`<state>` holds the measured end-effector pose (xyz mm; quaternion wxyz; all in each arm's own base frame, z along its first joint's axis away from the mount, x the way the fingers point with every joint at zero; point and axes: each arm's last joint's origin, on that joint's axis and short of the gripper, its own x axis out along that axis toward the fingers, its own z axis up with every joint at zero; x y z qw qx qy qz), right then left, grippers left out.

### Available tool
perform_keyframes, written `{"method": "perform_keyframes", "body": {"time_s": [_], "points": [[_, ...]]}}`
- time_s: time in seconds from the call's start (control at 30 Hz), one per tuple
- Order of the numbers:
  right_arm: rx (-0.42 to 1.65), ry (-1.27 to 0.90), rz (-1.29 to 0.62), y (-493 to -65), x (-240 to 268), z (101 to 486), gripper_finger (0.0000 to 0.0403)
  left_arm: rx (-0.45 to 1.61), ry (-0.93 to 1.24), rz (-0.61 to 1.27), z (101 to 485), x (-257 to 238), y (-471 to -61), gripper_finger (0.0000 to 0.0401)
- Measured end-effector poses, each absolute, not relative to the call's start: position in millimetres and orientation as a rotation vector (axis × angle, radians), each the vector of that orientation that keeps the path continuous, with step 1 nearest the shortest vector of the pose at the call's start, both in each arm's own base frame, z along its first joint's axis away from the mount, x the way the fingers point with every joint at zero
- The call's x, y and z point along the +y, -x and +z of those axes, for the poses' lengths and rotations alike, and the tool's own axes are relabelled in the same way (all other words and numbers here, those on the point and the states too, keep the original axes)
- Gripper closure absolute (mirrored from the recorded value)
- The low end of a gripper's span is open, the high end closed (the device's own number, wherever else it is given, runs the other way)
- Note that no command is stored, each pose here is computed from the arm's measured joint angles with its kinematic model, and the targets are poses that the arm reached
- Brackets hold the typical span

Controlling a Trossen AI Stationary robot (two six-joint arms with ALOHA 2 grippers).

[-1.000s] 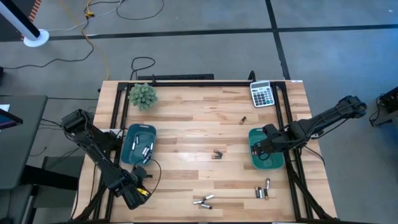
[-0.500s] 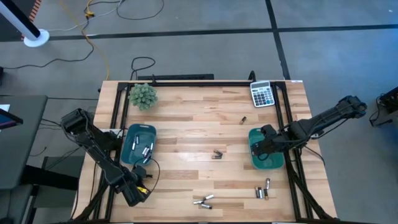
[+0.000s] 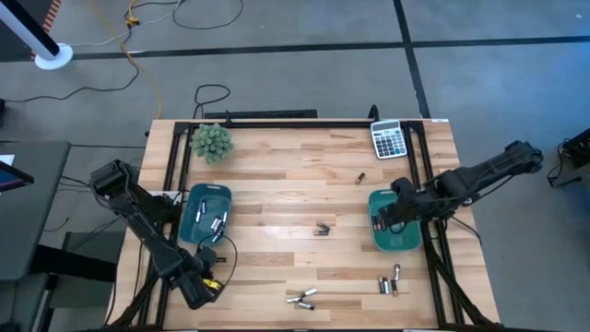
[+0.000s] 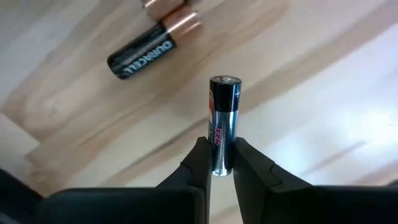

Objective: Sort batteries
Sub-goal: Put the silver battery into the blue bin

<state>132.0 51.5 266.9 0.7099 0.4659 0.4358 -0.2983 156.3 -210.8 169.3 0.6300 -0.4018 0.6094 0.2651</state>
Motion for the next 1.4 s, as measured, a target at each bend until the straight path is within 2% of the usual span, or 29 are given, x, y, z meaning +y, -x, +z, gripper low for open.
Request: {"method": "perform_keyframes", "body": {"time_s": [0.17,0.3,0.53,0.73,0.8,0.93,1.03,1.23,1.4], "points": [[0.841,-0.869,-0.473,-136,65,287,0.0286,1.276,0.923,0.578,196,-220,-167,0.0367],[0.725,-0.711,-0.336,-140,84,285,0.0292,1.152,0.903,0.571,222,-223,-177,0.0367],[0.747,-0.655,-0.273,-142,110,267,0.0291,1.068,0.812,0.683,271,-205,-192,0.0367],[0.774,-0.662,-0.273,-143,127,257,0.0292,1.132,0.6,0.872,291,-164,-196,0.0367],[0.757,-0.667,-0.289,-145,131,255,0.0292,1.179,0.555,0.893,291,-149,-196,0.0367],[0.728,-0.687,-0.28,-152,140,252,0.0292,1.148,0.534,0.804,282,-121,-193,0.0367],[0.714,-0.707,-0.267,-157,145,250,0.0292,1.118,0.6,0.805,267,-96,-179,0.0367],[0.699,-0.729,-0.254,-164,152,246,0.0292,1.024,0.892,0.775,227,-53,-149,0.0367],[0.668,-0.78,-0.275,-171,148,248,0.0292,0.997,0.975,0.729,200,-29,-139,0.0367]]}}
